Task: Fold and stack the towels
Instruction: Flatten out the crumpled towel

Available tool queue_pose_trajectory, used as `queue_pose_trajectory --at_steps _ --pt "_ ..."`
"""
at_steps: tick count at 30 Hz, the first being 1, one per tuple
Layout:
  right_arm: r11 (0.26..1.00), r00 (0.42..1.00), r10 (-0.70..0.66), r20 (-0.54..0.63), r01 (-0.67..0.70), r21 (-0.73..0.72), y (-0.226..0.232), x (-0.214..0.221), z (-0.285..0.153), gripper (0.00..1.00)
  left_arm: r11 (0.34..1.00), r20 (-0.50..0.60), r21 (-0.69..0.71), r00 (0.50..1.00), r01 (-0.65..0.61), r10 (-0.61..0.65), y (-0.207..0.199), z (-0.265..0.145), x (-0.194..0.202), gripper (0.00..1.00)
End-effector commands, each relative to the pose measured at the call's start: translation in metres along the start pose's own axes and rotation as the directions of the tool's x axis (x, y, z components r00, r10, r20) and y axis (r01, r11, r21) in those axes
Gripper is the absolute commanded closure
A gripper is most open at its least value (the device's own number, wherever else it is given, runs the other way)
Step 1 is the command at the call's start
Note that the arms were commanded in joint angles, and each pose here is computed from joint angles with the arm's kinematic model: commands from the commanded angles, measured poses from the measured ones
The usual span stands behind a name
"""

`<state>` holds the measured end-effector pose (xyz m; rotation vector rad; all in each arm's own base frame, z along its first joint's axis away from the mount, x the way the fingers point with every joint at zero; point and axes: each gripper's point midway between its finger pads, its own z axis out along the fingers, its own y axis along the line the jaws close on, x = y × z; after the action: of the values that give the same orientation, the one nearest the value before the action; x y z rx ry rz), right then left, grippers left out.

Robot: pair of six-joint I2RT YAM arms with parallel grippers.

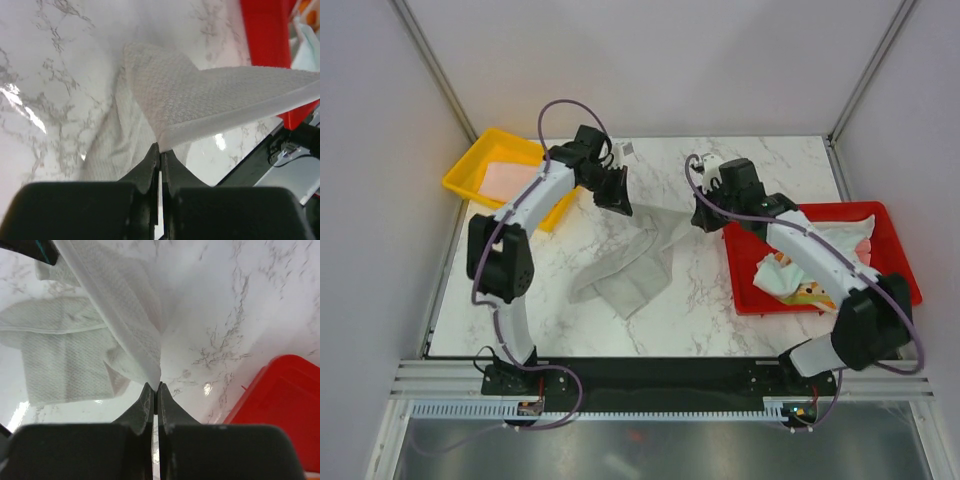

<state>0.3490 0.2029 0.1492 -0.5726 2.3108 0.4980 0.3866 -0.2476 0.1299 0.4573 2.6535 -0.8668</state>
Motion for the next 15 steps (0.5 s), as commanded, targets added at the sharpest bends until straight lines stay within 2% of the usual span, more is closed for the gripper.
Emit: queue_pose_trajectory --at_steps 1,2,3,5,6,8,9,10,12,13,15 --pt "0.997 0.992 -0.077 0.103 0.074 0.028 0.042 -0.023 -0.071 1.0 0.973 0.099 -0.041 0.968 -0.228 0.231 -0.052 -0.084 0.012 0.98" --pt "0.994 0.977 -0.104 0.184 0.098 0.04 0.05 -0.032 -0.101 1.0 0.966 0.105 -0.057 0.96 -0.253 0.258 -0.059 -0.094 0.019 0.98" --pt "0.993 0.973 -0.116 0.199 0.113 0.026 0.058 -0.024 -0.111 1.0 0.952 0.155 -0.093 0.941 -0.29 0.302 -0.071 -0.119 0.024 0.98" --pt "0.991 0.953 -0.122 0.277 0.133 -0.022 0.078 -0.023 -0.138 1.0 0.939 0.181 -0.091 0.921 -0.333 0.344 -0.094 -0.135 0.042 0.98" --pt "0.99 0.926 -0.112 0.36 0.135 -0.042 0.085 -0.026 -0.166 1.0 0.937 0.242 -0.095 0.906 -0.335 0.349 -0.109 -0.158 0.047 0.98" --pt "0.987 0.891 -0.094 0.445 0.141 -0.074 0.093 -0.032 -0.194 1.0 0.933 0.275 -0.093 0.892 -0.347 0.359 -0.129 -0.173 0.058 0.98" --pt "0.985 0.848 -0.065 0.526 0.138 -0.1 0.1 -0.041 -0.221 1.0 0.938 0.302 -0.095 0.888 -0.334 0.347 -0.138 -0.182 0.06 0.98" --pt "0.976 0.828 -0.057 0.558 0.163 -0.142 0.11 -0.044 -0.233 1.0 0.929 0.335 -0.09 0.867 -0.36 0.369 -0.153 -0.194 0.064 0.98" --pt "0.963 0.767 -0.025 0.641 0.191 -0.19 0.123 -0.06 -0.262 1.0 0.925 0.351 -0.08 0.859 -0.37 0.374 -0.166 -0.206 0.07 0.98" --pt "0.952 0.752 -0.023 0.659 0.218 -0.215 0.13 -0.065 -0.27 1.0 0.915 0.379 -0.069 0.838 -0.397 0.392 -0.181 -0.218 0.068 0.98" --pt "0.947 0.72 -0.012 0.694 0.23 -0.223 0.136 -0.083 -0.284 1.0 0.91 0.385 -0.074 0.83 -0.408 0.403 -0.187 -0.228 0.069 0.98"
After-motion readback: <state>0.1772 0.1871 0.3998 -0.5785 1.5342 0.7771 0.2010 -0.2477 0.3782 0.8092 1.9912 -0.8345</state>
